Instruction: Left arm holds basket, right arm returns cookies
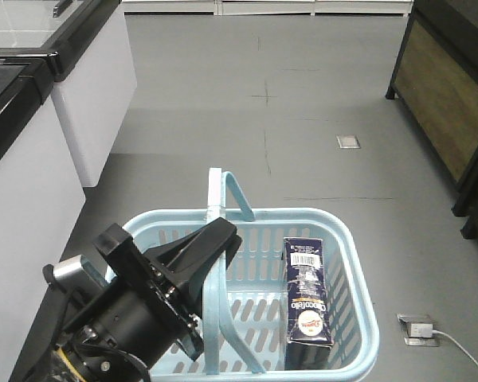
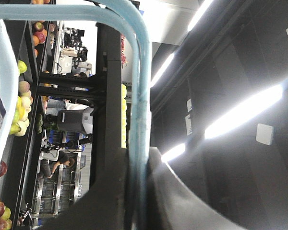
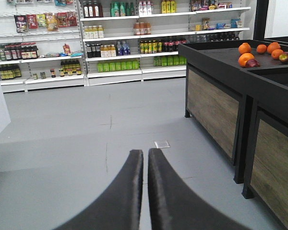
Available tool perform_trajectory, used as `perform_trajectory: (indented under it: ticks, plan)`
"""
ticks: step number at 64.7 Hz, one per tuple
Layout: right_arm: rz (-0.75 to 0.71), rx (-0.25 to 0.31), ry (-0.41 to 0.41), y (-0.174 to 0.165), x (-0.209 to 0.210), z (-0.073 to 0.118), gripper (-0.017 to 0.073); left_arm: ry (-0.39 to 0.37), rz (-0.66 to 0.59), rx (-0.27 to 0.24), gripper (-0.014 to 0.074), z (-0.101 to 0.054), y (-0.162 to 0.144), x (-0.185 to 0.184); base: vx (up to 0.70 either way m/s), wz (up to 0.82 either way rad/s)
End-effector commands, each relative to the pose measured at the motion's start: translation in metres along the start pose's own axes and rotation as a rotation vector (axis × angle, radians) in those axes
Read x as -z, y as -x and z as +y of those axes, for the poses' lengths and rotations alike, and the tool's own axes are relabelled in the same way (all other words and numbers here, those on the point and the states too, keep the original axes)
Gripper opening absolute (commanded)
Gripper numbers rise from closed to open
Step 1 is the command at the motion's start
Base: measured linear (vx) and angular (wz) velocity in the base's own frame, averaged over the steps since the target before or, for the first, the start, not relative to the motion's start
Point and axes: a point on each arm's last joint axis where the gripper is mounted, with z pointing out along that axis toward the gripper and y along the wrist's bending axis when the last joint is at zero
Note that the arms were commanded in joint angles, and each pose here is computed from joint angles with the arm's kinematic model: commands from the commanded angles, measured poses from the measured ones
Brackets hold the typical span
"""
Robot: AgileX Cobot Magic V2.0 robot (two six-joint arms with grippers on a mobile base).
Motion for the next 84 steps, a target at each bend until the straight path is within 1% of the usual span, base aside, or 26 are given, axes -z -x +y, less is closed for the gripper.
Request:
perform_trajectory:
  ticks: [1,17,34,49,61,84]
  plan:
    - [-0.055,0.012,0.001,0.0003,-0.0004,0.0001,-0.0006,-0.289,0.013,0.022,-0.0003,-0.0359,-0.0042,0.0022,0.00,0.00]
    - [-0.055,0.012,0.001,0.0003,-0.0004,0.0001,-0.0006,-0.287,0.014,0.022,-0.0003,-0.0357,-0.0043,0.0021,0.00,0.00]
    - [-0.055,0.012,0.001,0.0003,-0.0004,0.0001,-0.0006,-0.247,0.018,0.021,-0.0003,-0.0322,-0.0047,0.0012,0.00,0.00]
    - [-0.055,0.012,0.001,0.0003,-0.0004,0.0001,-0.0006,-0.236,0.017,0.020,-0.0003,-0.0312,-0.0044,0.0008,0.00,0.00]
    - [-0.055,0.012,0.001,0.0003,-0.0004,0.0001,-0.0006,-0.253,0.014,0.020,-0.0003,-0.0328,-0.0038,0.0010,0.00,0.00]
    - [-0.055,0.012,0.001,0.0003,-0.0004,0.0001,-0.0006,-0.245,0.013,0.020,-0.0003,-0.0321,-0.0037,0.0009,0.00,0.00]
